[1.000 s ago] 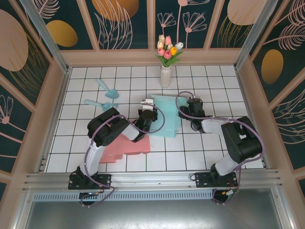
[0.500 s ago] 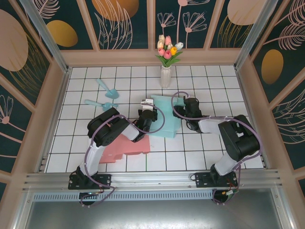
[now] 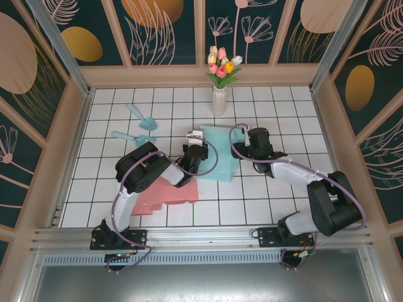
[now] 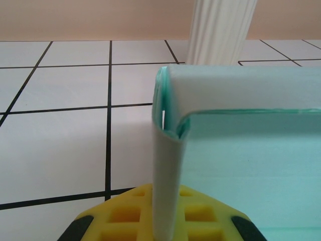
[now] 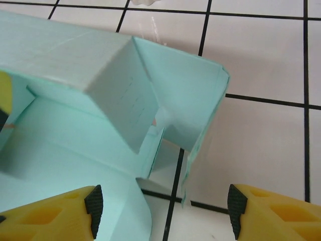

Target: Fold the paper box

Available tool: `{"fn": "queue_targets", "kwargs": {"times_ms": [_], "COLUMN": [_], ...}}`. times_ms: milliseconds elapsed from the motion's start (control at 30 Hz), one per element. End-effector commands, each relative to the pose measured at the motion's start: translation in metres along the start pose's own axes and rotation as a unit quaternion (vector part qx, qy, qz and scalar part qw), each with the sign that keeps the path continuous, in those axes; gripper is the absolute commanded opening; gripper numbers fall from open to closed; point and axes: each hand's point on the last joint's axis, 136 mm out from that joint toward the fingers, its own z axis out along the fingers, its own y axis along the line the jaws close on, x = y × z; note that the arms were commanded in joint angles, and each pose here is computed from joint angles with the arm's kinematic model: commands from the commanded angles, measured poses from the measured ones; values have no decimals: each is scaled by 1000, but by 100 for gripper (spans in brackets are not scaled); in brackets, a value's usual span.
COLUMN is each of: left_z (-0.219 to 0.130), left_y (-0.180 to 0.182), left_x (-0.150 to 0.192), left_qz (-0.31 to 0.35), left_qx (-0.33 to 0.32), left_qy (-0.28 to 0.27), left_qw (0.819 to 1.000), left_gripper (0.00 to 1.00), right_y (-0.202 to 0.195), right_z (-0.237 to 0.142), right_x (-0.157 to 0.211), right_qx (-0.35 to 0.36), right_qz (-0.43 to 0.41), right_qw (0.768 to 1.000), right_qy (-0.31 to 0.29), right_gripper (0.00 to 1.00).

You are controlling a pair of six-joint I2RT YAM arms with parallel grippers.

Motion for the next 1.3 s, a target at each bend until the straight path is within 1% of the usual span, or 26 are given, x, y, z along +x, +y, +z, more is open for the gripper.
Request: {"fn": "queue_targets", "kwargs": {"times_ms": [0,67,133,167,233,267,300,367,400,467,567,667,833,1000,1067,1267], "left_z": [2,2,2,2,2,2,3,4,4,4,4,4,3,3,3,2], "left_y": [0,1,1,1,1,1,1,1,1,3,3,3,3,2,2,3], "left_x": [-5,-5,-6,-6,-6,-6,-6,-5,-5,-5,-5,-5,-5,-5,-5,-5], "left_qz": [-10,-11,-12,-12,-12,-13,-11,-10,-11,-12,-13,-12,-12,-12,-12,-13], "left_qx": [-8,-10,-9,-10,-11,-11,-12,-14,-16,-19,-20,-19,-16,-14,-14,-14], "left_qy": [-10,-10,-11,-12,-12,-12,-11,-9,-10,-10,-11,-10,-12,-12,-13,-13], "left_qw": [1000,1000,1000,1000,1000,1000,1000,1000,1000,1000,1000,1000,1000,1000,1000,1000], "left_gripper": [0,0,0,0,0,0,0,0,0,0,0,0,0,0,0,0], "right_y": [6,0,1,4,14,15,16,11,2,-21,-51,-60,-62,-59,-55,-29], "right_z": [-31,-48,-63,-70,-77,-76,-73,-67,-62,-53,-36,-21,4,21,27,37], "right_x": [-25,-51,-80,-94,-109,-110,-103,-78,-67,-54,-54,-54,-53,-49,-46,-46], "right_qx": [-6,12,18,17,-10,-23,-47,-98,-110,-117,-111,-127,-137,-145,-151,-200], "right_qz": [-54,-86,-146,-188,-279,-317,-350,-410,-427,-440,-430,-433,-443,-446,-447,-441], "right_qw": [998,995,983,973,948,937,928,904,896,890,896,892,886,883,882,875], "right_qy": [-13,-57,-109,-134,-151,-143,-121,-69,-47,-21,1,11,-3,-10,-10,-21], "right_gripper": [69,71,71,71,70,70,70,71,71,71,71,70,70,69,69,67]}}
